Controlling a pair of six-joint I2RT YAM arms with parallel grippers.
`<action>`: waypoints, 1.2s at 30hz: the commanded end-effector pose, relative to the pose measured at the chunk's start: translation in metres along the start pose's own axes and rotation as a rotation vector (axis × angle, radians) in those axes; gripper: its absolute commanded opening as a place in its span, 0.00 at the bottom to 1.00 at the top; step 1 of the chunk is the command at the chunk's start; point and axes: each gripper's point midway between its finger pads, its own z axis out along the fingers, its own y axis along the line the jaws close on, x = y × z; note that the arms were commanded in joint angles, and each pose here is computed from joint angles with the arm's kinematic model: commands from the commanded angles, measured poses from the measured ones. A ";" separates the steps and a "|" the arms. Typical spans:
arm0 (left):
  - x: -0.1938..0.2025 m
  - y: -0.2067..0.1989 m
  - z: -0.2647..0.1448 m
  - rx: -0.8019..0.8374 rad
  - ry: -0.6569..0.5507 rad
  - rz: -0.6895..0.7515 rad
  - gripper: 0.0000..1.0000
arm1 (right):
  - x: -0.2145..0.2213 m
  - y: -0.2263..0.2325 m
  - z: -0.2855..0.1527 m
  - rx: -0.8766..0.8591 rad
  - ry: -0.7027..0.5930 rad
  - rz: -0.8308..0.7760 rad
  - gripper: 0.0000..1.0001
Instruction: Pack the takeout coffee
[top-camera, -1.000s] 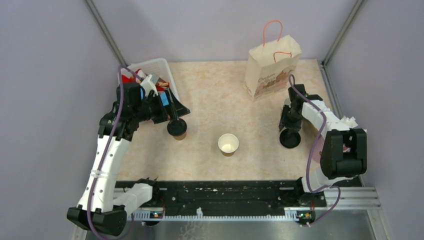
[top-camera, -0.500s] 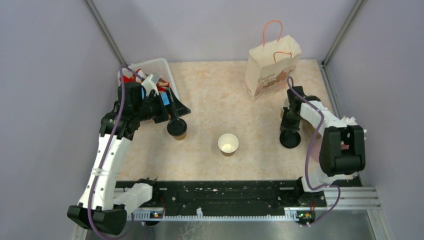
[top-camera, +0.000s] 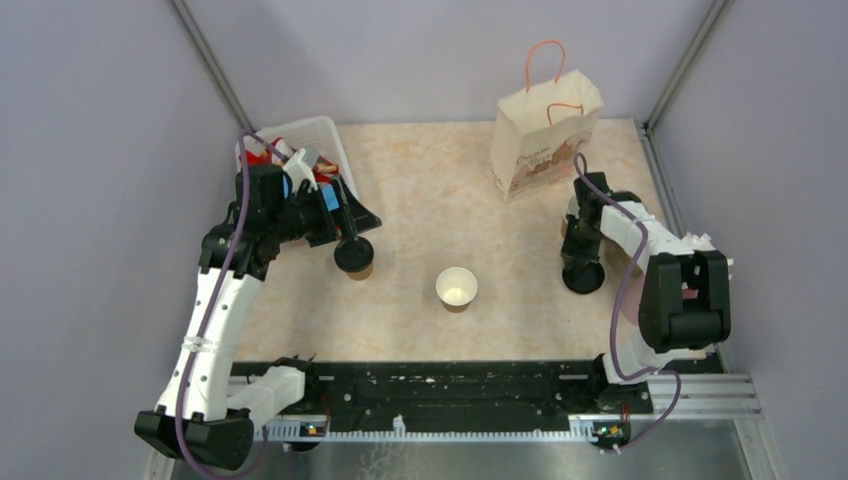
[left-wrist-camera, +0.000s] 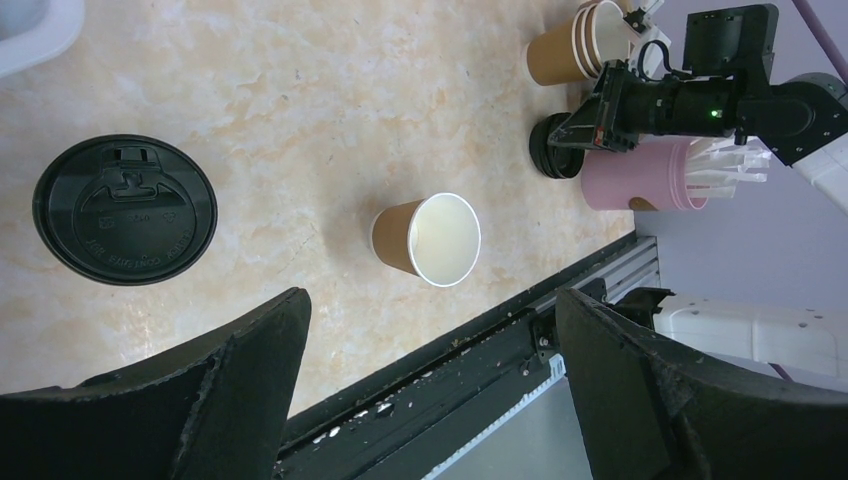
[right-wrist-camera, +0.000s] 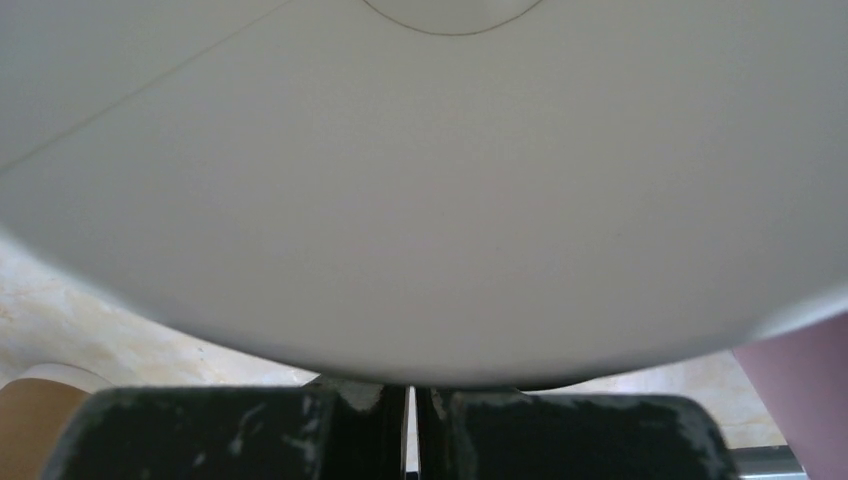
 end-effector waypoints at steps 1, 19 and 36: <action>-0.007 -0.010 -0.004 0.037 -0.037 0.025 0.98 | -0.012 0.000 -0.023 -0.005 -0.064 -0.002 0.00; 0.003 -0.078 -0.027 0.389 0.022 -0.133 0.98 | -0.021 0.114 -0.202 -0.732 -0.361 -0.250 0.00; -0.011 -0.116 -0.063 0.590 -0.156 -0.268 0.98 | 0.106 0.319 -0.423 -1.827 0.035 -0.220 0.00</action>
